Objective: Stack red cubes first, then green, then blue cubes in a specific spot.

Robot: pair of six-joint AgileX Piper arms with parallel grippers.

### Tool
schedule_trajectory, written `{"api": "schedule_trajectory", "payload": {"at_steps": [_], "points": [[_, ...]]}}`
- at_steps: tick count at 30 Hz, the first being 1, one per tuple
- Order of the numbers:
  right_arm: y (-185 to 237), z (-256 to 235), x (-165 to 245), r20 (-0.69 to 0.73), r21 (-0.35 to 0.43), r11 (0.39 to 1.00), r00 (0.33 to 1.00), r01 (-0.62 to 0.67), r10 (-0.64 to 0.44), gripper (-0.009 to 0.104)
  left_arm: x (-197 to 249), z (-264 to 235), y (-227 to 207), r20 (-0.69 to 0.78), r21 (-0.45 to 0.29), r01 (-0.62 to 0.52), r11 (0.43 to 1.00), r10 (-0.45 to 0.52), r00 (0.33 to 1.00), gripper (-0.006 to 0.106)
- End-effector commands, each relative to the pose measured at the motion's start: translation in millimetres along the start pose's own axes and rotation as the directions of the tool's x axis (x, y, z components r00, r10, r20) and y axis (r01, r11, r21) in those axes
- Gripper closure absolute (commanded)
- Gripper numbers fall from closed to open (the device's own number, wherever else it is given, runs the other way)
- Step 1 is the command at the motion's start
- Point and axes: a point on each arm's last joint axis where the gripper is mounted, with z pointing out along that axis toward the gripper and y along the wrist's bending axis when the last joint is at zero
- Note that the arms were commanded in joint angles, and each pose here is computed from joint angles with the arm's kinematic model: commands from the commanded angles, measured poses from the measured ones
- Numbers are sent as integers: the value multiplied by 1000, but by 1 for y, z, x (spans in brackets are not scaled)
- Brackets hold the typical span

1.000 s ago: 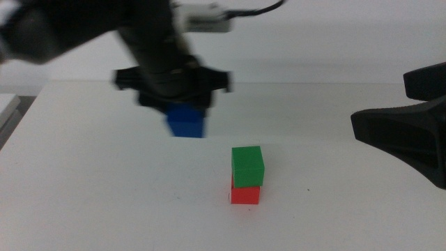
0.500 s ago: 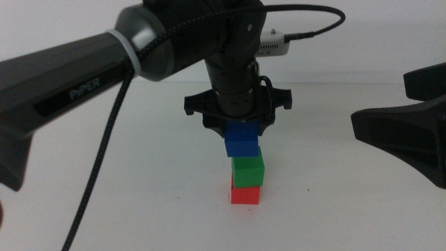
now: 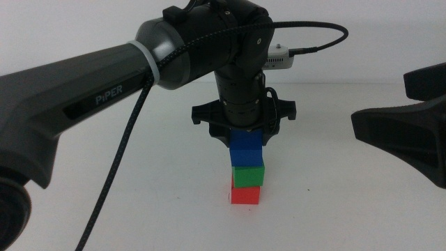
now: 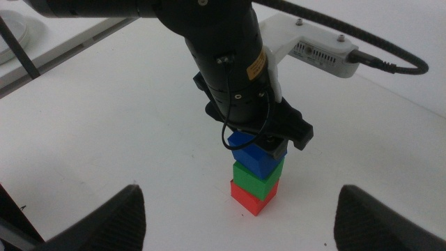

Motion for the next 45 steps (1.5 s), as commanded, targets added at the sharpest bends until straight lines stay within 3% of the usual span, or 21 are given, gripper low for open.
{"api": "schedule_trajectory", "payload": {"at_steps": [1, 7, 11, 12, 18, 27, 31, 37, 41, 45], "points": [[0, -1, 0, 10, -1, 1000, 1000, 5, -5, 2, 1, 2, -2, -12, 8, 3, 1000, -3, 1000, 102], [0, -1, 0, 10, -1, 1000, 1000, 5, -5, 2, 1, 2, -3, -15, 12, -15, 1000, 15, 1000, 97], [0, -1, 0, 10, -1, 1000, 1000, 5, -5, 2, 1, 2, -3, -15, 12, -23, 1000, 23, 1000, 71], [0, -1, 0, 10, -1, 1000, 1000, 5, -5, 2, 1, 2, -2, -14, 11, -24, 1000, 24, 1000, 37], [0, -1, 0, 10, -1, 1000, 1000, 5, -5, 2, 0, 0, -2, -1, 4, -51, 999, 51, 999, 7], [0, -1, 0, 10, -1, 1000, 1000, 5, -5, 2, -1, -79, 12, 202, 37, -138, 990, 128, 971, 7], [0, -1, 0, 10, -1, 1000, 1000, 5, -5, 2, 13, -154, 39, 386, -29, -332, 943, 317, 866, 7], [0, -1, 0, 10, -1, 1000, 1000, 5, -5, 2, 29, -220, 85, 514, -184, -444, 877, 471, 717, 7], [0, -1, 0, 10, -1, 1000, 1000, 5, -5, 2, 45, -239, 135, 520, -250, -399, 882, 470, 714, 7], [0, -1, 0, 10, -1, 1000, 1000, 5, -5, 2, 63, -235, 177, 484, -260, -338, 905, 425, 765, 7]]}}
